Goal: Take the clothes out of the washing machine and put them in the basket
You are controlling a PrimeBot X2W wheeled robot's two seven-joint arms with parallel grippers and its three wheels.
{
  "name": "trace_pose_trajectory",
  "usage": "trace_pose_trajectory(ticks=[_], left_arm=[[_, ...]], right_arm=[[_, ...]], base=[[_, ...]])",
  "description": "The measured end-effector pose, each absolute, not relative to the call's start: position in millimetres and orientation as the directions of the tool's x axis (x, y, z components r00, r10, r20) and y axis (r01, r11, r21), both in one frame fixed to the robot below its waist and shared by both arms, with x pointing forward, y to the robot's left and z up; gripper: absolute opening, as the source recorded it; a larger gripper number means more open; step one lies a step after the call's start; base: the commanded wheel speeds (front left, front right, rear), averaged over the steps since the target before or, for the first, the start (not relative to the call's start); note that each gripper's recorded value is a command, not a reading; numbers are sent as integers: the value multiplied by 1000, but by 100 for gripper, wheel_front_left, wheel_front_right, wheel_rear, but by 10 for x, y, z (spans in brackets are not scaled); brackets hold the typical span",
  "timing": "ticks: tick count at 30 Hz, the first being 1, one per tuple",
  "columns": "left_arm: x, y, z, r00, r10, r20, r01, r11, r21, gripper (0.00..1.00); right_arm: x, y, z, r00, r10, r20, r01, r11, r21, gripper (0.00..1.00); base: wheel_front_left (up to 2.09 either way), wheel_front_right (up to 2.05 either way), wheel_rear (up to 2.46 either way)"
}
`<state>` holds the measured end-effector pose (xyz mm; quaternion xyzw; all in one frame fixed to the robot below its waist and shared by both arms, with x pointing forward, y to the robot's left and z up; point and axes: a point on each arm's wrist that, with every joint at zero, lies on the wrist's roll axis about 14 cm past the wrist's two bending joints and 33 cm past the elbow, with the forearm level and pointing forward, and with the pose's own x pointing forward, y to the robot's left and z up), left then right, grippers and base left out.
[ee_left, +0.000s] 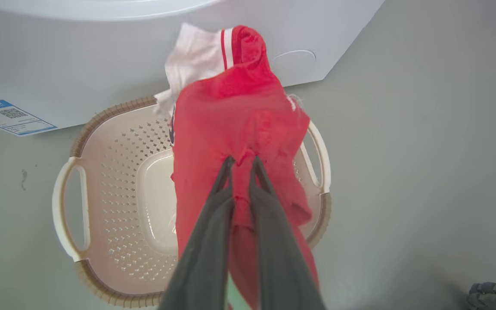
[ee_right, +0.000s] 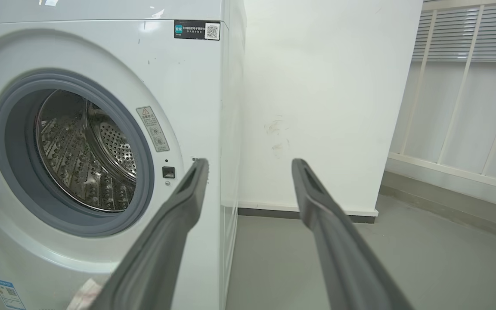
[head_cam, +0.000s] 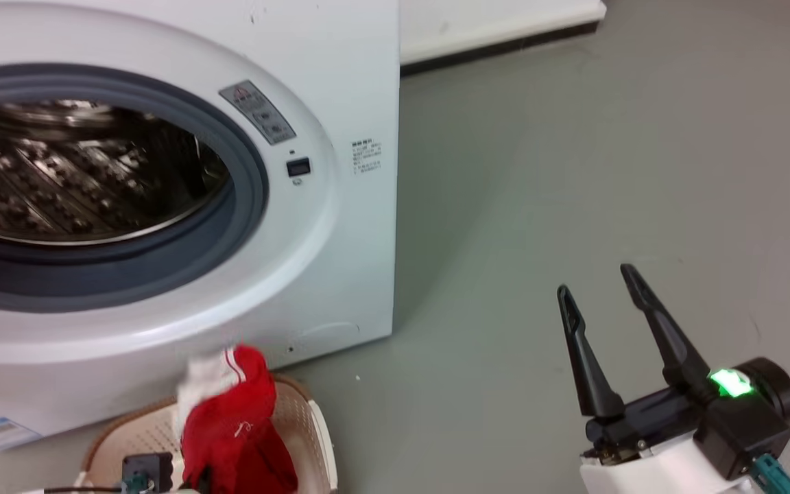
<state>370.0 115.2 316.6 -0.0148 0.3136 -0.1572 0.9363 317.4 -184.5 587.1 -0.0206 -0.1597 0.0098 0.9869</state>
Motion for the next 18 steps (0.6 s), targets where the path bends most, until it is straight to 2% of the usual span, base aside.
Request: trace_pose_trajectory(ticks=[6,18], left_arm=[[3835,1104,2819,688,-297,-662,271,952,-145,0],[3953,1188,1973,494,-224,-840,210,968,-135,0]], right_arm=[[3437,-1901,5799,958,21,285,-7,999,-50,100],[4032,-1983,5468,979,23,204,-12,998,-57,100]], base=[[0,0,0],[0,0,0]])
